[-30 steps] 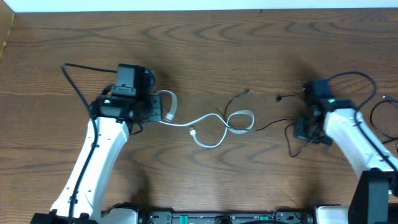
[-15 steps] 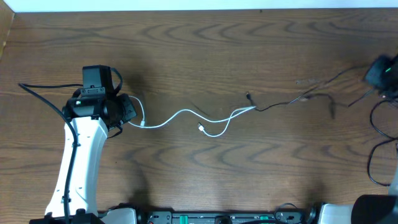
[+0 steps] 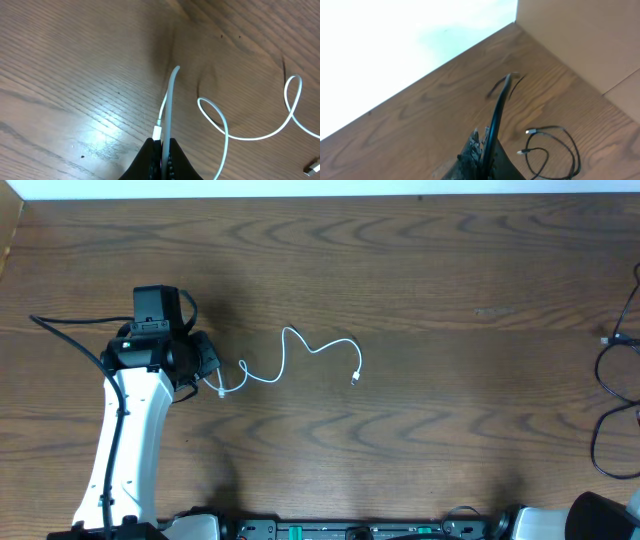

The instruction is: Untangle cables

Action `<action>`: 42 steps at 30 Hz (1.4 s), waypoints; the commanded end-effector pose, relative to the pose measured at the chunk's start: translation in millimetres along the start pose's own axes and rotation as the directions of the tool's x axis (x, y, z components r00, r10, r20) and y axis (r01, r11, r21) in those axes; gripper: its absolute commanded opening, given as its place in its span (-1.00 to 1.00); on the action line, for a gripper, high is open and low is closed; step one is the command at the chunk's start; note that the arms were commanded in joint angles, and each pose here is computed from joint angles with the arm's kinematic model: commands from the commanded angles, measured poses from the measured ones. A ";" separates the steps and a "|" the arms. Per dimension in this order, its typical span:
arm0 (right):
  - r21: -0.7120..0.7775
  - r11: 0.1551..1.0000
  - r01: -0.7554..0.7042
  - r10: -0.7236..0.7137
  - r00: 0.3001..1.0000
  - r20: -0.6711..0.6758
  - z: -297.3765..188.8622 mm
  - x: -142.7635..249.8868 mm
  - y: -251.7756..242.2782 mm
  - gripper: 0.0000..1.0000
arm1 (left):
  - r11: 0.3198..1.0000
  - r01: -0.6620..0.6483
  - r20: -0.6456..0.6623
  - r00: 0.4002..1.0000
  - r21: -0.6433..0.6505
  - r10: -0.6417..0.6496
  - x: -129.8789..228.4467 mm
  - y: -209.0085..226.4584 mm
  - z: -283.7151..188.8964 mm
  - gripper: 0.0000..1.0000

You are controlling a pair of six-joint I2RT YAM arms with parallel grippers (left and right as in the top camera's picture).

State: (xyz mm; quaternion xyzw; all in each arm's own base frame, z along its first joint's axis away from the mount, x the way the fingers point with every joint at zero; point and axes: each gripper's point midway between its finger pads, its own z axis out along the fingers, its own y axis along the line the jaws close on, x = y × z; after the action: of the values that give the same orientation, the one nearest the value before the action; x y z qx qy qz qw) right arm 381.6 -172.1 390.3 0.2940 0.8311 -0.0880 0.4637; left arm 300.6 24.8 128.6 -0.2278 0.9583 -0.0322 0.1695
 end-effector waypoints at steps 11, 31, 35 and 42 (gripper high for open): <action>0.186 0.982 -0.006 0.007 1.000 -0.008 34.0 2.5 -41.2 -0.98 | 0.956 -0.071 -0.081 0.992 0.283 0.098 20.5 -56.3 -12.0 -0.85; 0.229 0.971 -0.065 0.093 0.989 -0.116 61.4 25.8 -78.3 -0.85 | 0.928 -0.180 -0.057 0.976 0.327 0.210 33.3 -87.4 -14.7 -0.85; 0.219 0.974 -0.065 0.094 0.988 -0.126 61.5 28.0 -76.5 0.06 | 0.928 -0.180 -0.057 0.976 0.327 0.210 33.3 -87.4 -14.7 -0.85; 0.081 0.993 -0.087 0.099 0.982 -0.159 64.4 31.6 -52.0 0.21 | 0.928 -0.180 -0.057 0.976 0.327 0.210 33.2 -87.5 -14.7 -0.85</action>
State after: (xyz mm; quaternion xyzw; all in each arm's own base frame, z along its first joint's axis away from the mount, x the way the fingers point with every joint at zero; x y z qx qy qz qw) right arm 378.6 -237.2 325.5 0.3659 0.8409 -0.1059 0.3844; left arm 302.6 -65.7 137.8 -0.1074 0.9666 -0.1740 0.1543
